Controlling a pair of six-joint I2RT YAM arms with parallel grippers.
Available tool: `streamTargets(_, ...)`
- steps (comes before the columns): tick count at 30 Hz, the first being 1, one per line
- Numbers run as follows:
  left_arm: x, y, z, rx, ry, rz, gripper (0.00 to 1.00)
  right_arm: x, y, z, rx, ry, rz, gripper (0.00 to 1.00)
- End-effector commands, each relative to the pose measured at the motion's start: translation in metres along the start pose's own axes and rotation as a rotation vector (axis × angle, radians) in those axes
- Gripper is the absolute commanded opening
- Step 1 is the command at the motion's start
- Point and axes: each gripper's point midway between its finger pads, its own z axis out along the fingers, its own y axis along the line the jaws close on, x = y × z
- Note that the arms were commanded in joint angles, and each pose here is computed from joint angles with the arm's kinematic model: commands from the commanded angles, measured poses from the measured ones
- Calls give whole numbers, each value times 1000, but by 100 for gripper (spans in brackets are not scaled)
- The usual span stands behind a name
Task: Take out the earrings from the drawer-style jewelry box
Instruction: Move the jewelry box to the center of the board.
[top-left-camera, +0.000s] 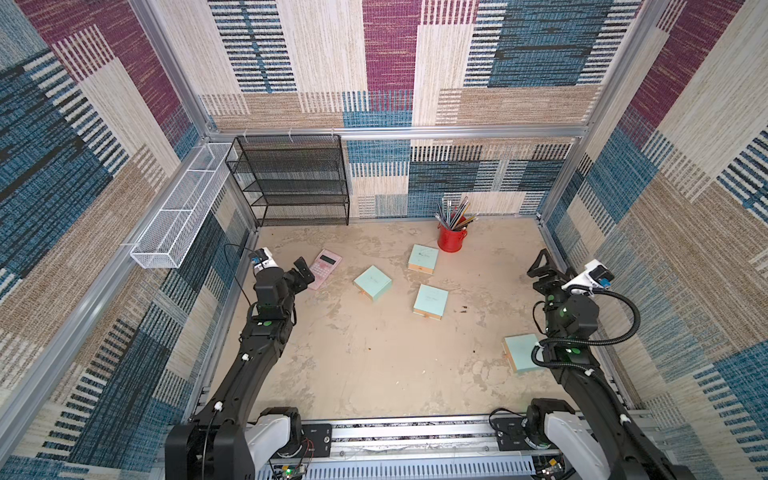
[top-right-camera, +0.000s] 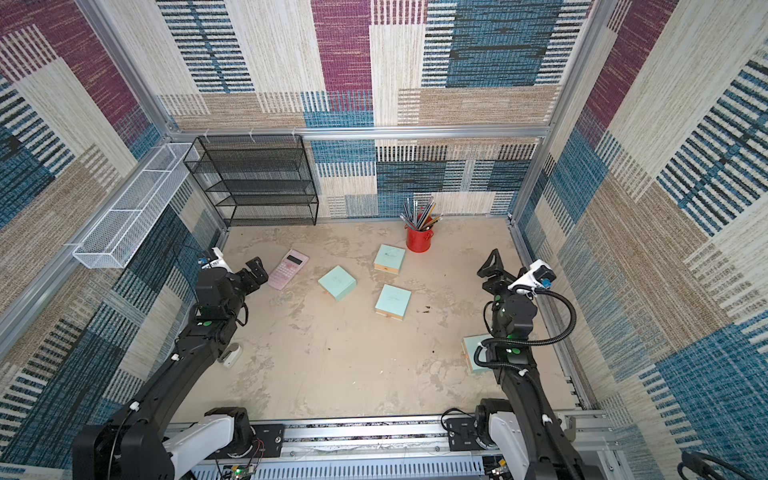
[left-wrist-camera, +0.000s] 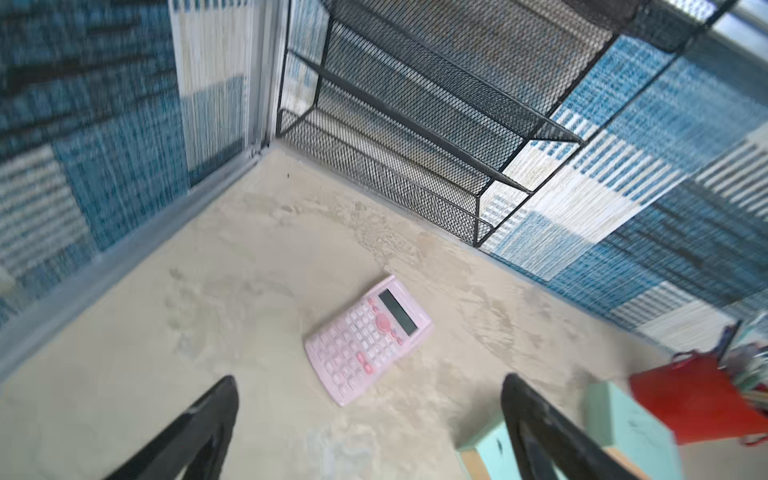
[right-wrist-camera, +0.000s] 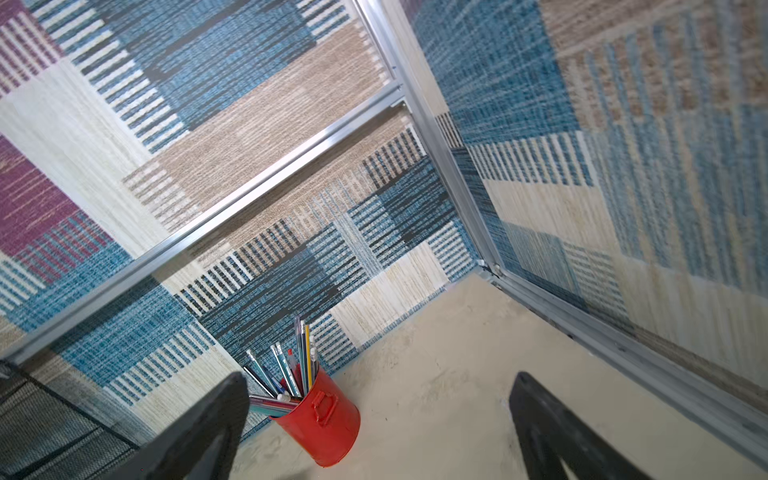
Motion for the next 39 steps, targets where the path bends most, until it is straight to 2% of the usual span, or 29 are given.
streamTargets(1, 48, 2, -12, 36, 221, -356, 98, 34, -22, -12, 137, 202, 91, 99)
streamTargets(3, 54, -20, -20, 195, 269, -416, 98, 45, -26, -19, 194, 309, 103, 99)
streamTargets(5, 60, -41, -28, 313, 336, -416, 99, 65, -33, -25, 242, 427, 91, 99)
streamTargets(9, 82, -86, -50, 498, 618, -319, 98, 108, -54, -39, 341, 628, 73, 99)
streamTargets(11, 99, -99, -64, 550, 732, -276, 95, 120, -56, -44, 316, 654, 78, 99)
streamTargets(14, 131, -117, -89, 637, 872, -237, 92, 131, -70, -51, 358, 664, 73, 99)
streamTargets(18, 178, -143, -127, 735, 1030, -127, 92, 140, -108, -58, 524, 660, 34, 99)
streamTargets(25, 233, -175, -161, 836, 1206, -21, 92, 143, -147, -62, 656, 661, 106, 99)
streamTargets(32, 274, -203, -176, 891, 1335, -4, 88, 162, -143, -73, 594, 751, 186, 99)
streamTargets(39, 301, -218, -172, 894, 1409, -21, 84, 182, -126, -88, 492, 856, 245, 99)
